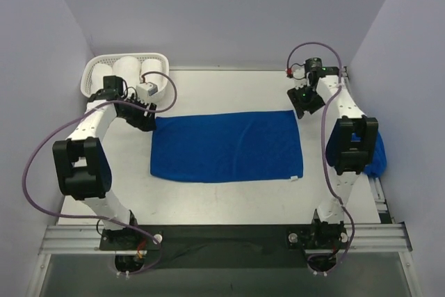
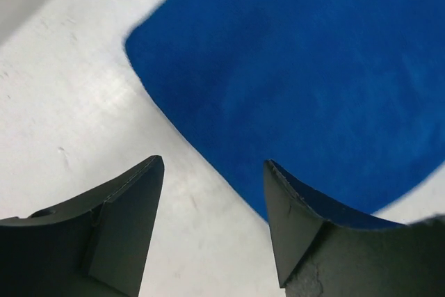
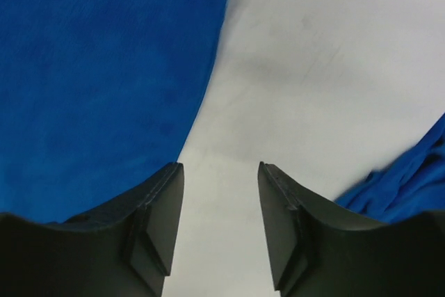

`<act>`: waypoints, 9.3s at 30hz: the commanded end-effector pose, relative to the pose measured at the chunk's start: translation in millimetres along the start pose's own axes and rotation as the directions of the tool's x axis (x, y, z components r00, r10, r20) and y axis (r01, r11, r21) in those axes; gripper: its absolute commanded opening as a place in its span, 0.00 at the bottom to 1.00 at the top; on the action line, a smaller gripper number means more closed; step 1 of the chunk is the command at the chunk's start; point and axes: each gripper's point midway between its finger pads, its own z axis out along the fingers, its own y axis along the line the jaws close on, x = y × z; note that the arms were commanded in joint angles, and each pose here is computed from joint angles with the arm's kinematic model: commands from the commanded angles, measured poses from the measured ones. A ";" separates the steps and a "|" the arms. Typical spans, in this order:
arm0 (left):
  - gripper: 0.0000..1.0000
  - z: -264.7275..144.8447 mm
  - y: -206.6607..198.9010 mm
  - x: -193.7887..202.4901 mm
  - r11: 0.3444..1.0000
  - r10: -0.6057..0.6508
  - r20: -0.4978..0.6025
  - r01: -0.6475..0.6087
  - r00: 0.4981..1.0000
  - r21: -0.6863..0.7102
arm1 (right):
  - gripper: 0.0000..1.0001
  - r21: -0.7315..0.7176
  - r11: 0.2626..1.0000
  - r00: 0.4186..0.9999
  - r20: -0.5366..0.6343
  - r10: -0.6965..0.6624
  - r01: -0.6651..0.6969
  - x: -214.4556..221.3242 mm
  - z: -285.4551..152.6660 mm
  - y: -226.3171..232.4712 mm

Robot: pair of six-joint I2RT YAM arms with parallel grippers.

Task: Roll the towels
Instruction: Flatten the towel

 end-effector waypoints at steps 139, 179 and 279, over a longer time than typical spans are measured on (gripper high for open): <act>0.01 -0.8 -107.9 171.9 0.686 0.720 -0.288 -0.582 0.632 0.437 | 0.14 -0.263 0.940 0.798 -0.507 -0.325 0.216 209.7 -1.9 131.9; 0.00 -7.7 -99.5 149.3 0.645 0.758 -0.283 -0.612 0.588 0.458 | 0.14 -0.276 0.938 0.808 -0.492 -0.324 0.208 199.2 -5.7 130.5; 0.48 -45.0 -64.1 84.5 0.945 0.321 -0.267 -0.290 0.908 0.150 | 0.48 -0.236 0.952 0.952 -0.189 -0.240 0.193 114.8 -66.7 103.1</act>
